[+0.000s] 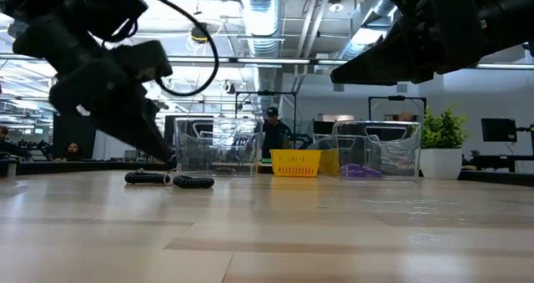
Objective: Sort spring keychains
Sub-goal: Put the left black spring keychain into the left transparent bin
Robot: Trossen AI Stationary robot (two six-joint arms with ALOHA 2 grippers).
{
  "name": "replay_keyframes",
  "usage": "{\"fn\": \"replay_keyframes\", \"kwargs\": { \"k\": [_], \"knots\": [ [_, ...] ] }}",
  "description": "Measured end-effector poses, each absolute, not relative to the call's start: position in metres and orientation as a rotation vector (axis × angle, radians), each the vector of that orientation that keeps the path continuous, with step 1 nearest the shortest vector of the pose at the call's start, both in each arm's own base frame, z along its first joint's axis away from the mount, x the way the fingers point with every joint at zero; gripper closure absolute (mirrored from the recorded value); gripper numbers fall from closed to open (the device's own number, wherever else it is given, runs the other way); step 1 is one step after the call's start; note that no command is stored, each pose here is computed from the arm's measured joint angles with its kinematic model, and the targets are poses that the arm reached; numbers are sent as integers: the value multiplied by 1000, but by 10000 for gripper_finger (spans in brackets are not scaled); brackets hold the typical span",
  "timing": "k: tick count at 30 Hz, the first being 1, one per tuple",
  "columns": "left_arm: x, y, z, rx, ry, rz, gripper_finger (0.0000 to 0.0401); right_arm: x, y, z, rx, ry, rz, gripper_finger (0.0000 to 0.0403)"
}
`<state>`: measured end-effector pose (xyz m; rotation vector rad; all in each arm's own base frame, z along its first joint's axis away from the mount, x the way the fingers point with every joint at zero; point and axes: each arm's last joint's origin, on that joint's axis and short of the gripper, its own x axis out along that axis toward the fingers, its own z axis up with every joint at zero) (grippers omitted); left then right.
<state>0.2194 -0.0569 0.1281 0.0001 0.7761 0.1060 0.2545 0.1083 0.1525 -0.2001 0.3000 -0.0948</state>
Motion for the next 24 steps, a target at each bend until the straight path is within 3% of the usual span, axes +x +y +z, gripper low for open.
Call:
{"fn": "replay_keyframes", "kwargs": {
  "k": [24],
  "knots": [
    [205, -46, 114, -116, 909, 285, 304, 255, 110, 152, -190, 303, -31, 282]
  ]
}}
